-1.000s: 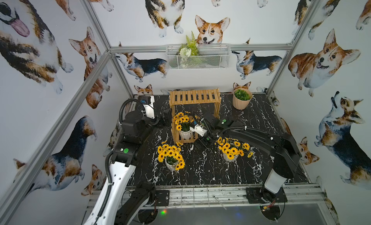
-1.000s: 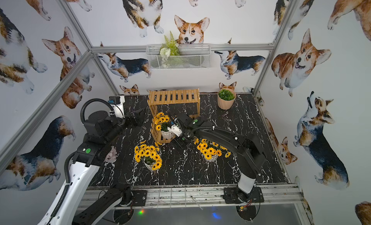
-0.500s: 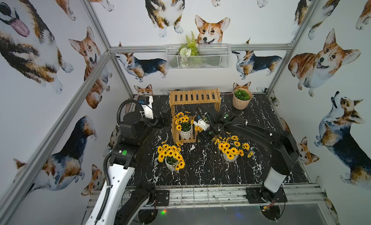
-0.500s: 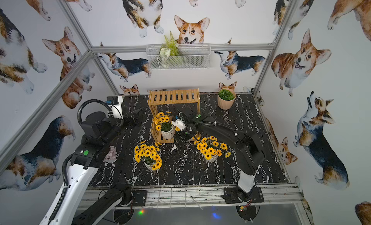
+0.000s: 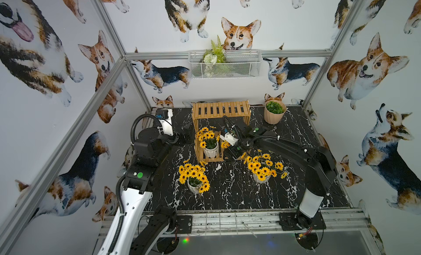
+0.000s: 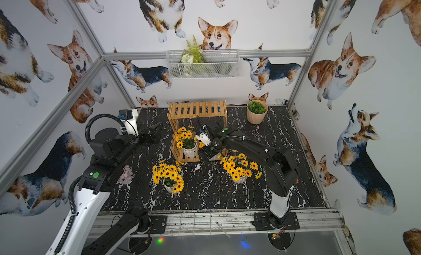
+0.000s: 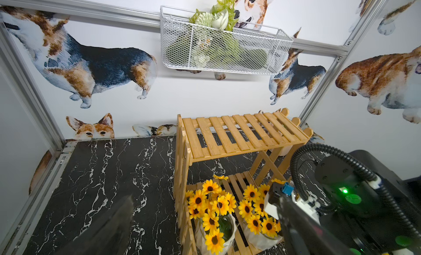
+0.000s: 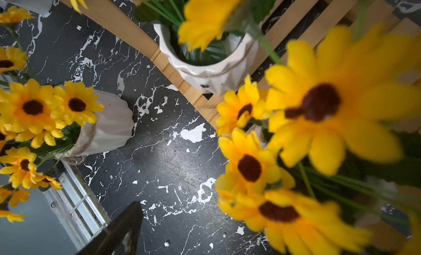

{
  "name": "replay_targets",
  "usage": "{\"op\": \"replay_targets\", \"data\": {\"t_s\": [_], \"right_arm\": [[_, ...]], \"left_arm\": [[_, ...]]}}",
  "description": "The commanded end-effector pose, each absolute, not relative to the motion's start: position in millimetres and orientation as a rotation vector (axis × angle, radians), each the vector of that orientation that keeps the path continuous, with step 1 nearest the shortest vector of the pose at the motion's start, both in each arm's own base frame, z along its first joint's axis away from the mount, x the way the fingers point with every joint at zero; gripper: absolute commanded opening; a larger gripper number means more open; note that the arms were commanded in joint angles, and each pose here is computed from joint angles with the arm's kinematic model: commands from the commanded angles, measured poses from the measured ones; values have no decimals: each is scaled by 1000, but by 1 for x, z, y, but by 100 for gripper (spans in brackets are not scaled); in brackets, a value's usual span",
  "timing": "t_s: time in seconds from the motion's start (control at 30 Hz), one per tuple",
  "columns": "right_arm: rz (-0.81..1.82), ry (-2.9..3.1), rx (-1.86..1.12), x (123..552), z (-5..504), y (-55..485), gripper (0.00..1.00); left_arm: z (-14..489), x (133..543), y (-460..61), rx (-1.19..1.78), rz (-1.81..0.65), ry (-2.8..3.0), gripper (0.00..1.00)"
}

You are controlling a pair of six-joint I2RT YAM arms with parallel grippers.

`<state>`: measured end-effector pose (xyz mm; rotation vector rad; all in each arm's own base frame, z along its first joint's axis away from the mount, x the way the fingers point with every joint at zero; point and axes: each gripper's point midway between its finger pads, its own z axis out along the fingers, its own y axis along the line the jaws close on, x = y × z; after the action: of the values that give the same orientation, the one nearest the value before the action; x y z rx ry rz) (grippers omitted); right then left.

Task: Take the sunflower pots off the shelves
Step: Pick up the sunflower pot from the shelf.

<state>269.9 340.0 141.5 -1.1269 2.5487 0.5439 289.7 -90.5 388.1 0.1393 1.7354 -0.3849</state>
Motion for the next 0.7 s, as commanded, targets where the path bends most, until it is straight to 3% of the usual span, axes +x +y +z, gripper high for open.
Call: {"op": "replay_targets", "data": {"t_s": [0.0, 0.67], "right_arm": [[496, 2532, -1149, 276, 141, 338, 88], [382, 2561, -1167, 286, 121, 333, 79]], "left_arm": [[392, 289, -89, 141, -377, 1716, 100], [391, 284, -87, 134, -375, 1710, 100]]}}
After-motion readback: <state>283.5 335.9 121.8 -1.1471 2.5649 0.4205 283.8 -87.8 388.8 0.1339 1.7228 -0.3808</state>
